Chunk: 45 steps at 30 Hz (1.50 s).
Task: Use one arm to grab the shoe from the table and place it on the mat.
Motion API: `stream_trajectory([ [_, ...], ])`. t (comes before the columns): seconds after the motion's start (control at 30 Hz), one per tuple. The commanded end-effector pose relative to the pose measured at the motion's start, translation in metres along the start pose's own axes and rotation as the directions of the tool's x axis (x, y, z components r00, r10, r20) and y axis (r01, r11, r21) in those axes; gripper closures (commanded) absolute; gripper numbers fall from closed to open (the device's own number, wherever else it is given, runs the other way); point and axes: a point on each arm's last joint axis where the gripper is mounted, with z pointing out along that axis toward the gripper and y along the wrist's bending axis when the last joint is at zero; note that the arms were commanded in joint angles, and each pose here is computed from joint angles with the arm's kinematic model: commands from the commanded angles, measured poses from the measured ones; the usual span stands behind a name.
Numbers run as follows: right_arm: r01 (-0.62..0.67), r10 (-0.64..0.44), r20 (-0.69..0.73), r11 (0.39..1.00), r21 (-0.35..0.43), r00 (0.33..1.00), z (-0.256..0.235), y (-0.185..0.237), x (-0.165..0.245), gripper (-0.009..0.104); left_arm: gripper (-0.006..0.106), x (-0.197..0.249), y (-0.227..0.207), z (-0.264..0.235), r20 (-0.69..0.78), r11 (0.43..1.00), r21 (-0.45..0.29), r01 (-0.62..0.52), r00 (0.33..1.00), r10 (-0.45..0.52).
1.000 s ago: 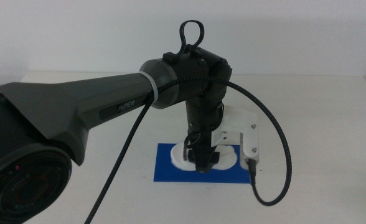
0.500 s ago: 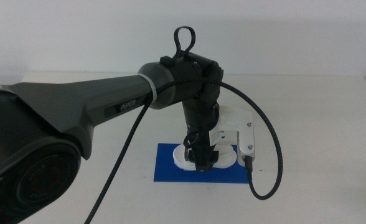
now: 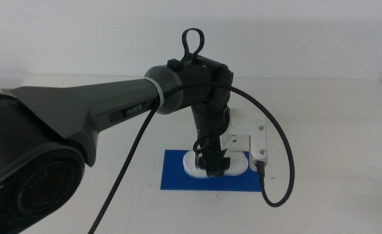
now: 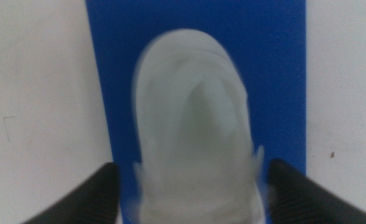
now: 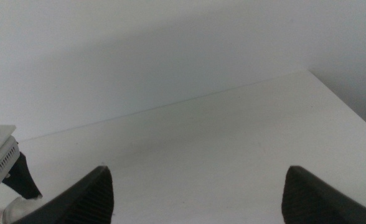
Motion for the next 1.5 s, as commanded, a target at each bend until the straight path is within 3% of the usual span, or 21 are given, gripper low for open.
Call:
stream_trajectory([
  [0.0,0.013,-0.013,0.011,1.000,-0.003,1.000,0.000,0.000,0.000,0.016,0.020,-0.001,0.002,-0.004,0.016,1.000,-0.011,0.004,1.000,-0.004],
  [0.07,0.013,-0.013,0.011,1.000,-0.003,1.000,0.000,0.000,0.000,0.016,0.007,-0.001,0.001,-0.004,0.012,1.000,-0.005,0.004,1.000,-0.004],
  [0.27,0.013,-0.013,0.011,1.000,-0.003,1.000,0.000,0.000,0.000,0.016,0.007,0.000,-0.003,-0.013,-0.007,0.999,0.035,0.005,1.000,-0.005],
  [0.37,0.013,-0.013,0.011,1.000,-0.003,1.000,0.000,0.000,0.000,0.016,0.007,0.000,-0.002,-0.048,-0.034,0.999,0.038,0.030,0.999,-0.028],
  [0.5,0.013,-0.013,0.011,1.000,-0.003,1.000,0.000,0.000,0.000,0.016,0.007,0.003,0.011,-0.125,0.077,0.970,-0.129,0.206,0.977,-0.198],
  [0.6,0.013,-0.013,0.011,1.000,-0.003,1.000,0.000,0.000,0.000,0.016,0.007,0.017,0.006,-0.184,0.207,0.928,-0.188,0.321,0.937,-0.282],
  [0.77,0.013,-0.013,0.011,1.000,-0.003,1.000,0.000,0.000,0.000,0.016,0.007,0.068,-0.012,-0.257,0.394,0.830,-0.176,0.529,0.811,-0.433],
  [0.93,0.013,-0.013,0.011,1.000,-0.003,1.000,0.000,0.000,0.000,0.016,0.007,0.134,-0.055,-0.284,0.528,0.708,-0.047,0.705,0.619,-0.581],
  [1.17,0.013,-0.013,0.011,1.000,-0.003,1.000,0.000,0.000,0.000,0.016,0.007,0.176,-0.123,-0.276,0.760,0.471,-0.043,0.881,0.335,-0.557],
  [1.33,0.013,-0.013,0.011,1.000,-0.003,1.000,0.000,0.000,0.000,0.016,0.007,0.183,-0.168,-0.251,0.833,0.357,-0.031,0.934,0.221,-0.507],
  [1.47,0.013,-0.013,0.011,1.000,-0.003,1.000,0.000,0.000,0.000,0.016,0.007,0.189,-0.205,-0.238,0.876,0.298,-0.061,0.953,0.194,-0.441],
])
